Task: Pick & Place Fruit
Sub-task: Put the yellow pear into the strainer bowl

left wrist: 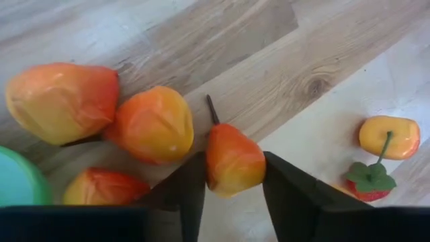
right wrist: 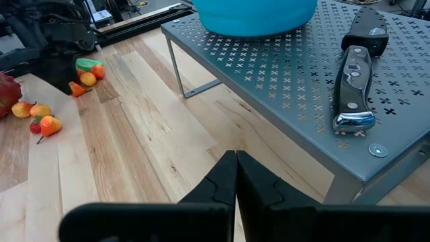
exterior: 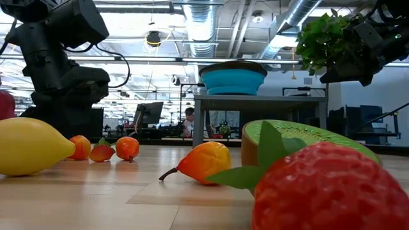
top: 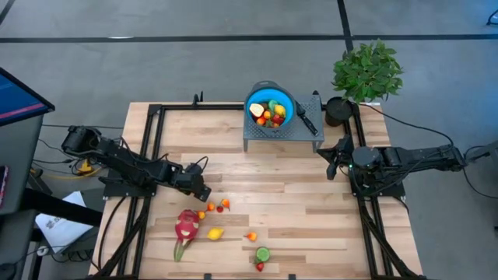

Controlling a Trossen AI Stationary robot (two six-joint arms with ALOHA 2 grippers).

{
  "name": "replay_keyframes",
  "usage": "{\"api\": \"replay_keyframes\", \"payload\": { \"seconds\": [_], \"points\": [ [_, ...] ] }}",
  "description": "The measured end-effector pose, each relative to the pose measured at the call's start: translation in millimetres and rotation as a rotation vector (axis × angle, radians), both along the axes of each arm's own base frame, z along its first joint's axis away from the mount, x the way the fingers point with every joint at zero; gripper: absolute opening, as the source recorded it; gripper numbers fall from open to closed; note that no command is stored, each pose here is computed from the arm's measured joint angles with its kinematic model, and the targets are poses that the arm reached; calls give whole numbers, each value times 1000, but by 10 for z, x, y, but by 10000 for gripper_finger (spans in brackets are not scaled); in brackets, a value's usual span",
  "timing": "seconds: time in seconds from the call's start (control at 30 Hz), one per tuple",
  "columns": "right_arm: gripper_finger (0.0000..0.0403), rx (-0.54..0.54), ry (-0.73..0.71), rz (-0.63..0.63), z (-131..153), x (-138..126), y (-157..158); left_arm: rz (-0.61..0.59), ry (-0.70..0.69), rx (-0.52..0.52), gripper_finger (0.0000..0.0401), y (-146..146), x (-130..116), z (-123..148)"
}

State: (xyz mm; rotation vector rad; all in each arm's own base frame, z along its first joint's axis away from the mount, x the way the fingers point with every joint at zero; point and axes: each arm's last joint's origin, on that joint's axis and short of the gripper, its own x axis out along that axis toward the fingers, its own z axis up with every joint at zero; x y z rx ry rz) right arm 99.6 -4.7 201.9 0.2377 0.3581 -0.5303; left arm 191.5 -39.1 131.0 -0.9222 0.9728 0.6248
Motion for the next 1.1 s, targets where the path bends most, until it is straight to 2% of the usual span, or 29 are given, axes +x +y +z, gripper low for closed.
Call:
{"api": "replay_keyframes", "payload": {
  "seconds": [0.17, 1.1],
  "points": [
    [0, 0, 0, 0, 0, 0, 0, 0, -1, 0, 104, 0, 1, 0],
    [0, 0, 0, 0, 0, 0, 0, -13, -1, -28, 110, -10, 6, 5]
  ]
}}
